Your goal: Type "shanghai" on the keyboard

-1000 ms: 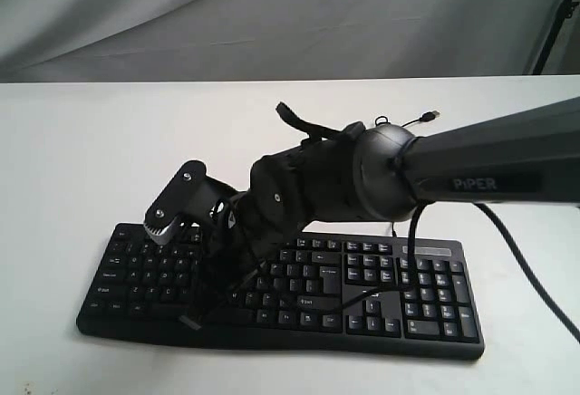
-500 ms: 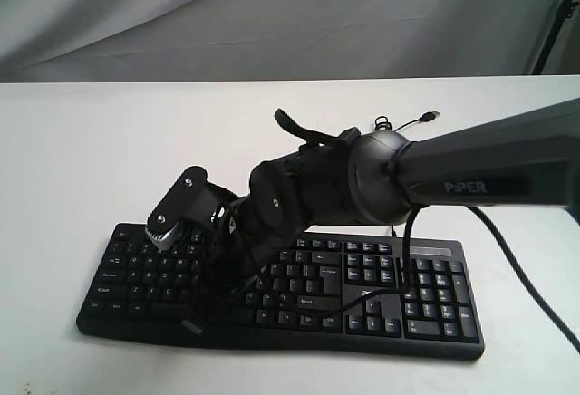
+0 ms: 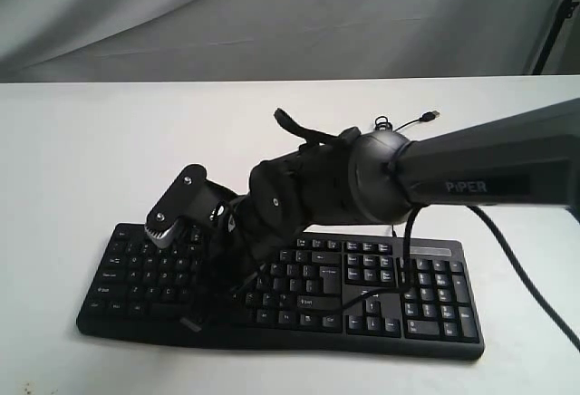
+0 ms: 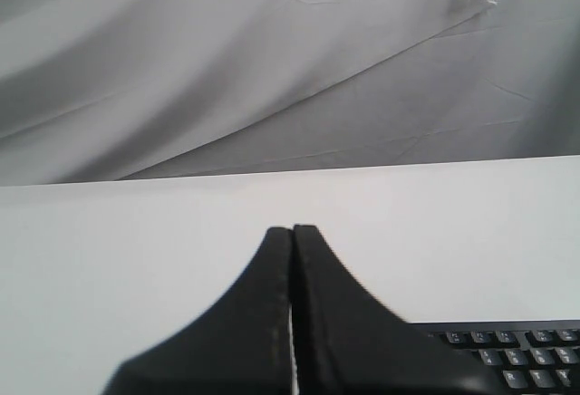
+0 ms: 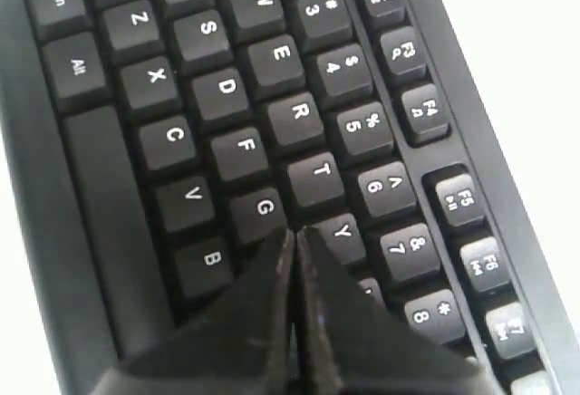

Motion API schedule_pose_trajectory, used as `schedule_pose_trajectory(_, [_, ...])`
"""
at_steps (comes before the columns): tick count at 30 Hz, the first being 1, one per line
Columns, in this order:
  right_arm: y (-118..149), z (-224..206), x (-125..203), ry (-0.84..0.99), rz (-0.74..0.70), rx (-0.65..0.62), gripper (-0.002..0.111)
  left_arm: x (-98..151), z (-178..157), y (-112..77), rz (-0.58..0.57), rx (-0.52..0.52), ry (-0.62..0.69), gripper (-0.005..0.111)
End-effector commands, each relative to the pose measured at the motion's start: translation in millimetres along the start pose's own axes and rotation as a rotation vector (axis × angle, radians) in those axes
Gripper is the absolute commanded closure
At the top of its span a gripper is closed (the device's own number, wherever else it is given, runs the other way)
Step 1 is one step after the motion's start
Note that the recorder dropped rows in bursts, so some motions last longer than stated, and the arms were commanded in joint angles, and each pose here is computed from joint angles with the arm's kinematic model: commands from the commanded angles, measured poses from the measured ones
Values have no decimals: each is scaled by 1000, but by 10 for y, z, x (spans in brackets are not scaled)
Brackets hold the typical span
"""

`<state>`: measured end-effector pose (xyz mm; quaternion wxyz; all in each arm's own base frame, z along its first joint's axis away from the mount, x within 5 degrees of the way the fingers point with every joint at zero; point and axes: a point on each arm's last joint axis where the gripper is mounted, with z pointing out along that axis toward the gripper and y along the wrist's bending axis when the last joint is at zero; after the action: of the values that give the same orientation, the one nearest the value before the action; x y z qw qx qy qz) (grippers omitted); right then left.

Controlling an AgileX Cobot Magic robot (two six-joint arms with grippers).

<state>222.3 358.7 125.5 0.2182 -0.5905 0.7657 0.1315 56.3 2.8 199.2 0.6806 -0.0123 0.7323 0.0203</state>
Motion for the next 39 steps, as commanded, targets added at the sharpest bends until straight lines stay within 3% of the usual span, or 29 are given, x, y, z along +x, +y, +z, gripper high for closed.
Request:
schedule_pose_trajectory(1, [-32, -107, -49, -27, -19, 19, 108, 0, -1, -4, -4, 7, -6, 107])
schedule_pose_trajectory(8, [-24, -179, -344, -74, -76, 23, 108, 0, -1, -4, -4, 7, -6, 107])
schedule_pose_trajectory(21, [132, 269, -880, -26, -177, -70, 108, 0, -1, -4, -4, 7, -6, 107])
schedule_pose_trajectory(39, [184, 382, -823, 17, -104, -124, 108, 0, -1, -4, -4, 7, -6, 107])
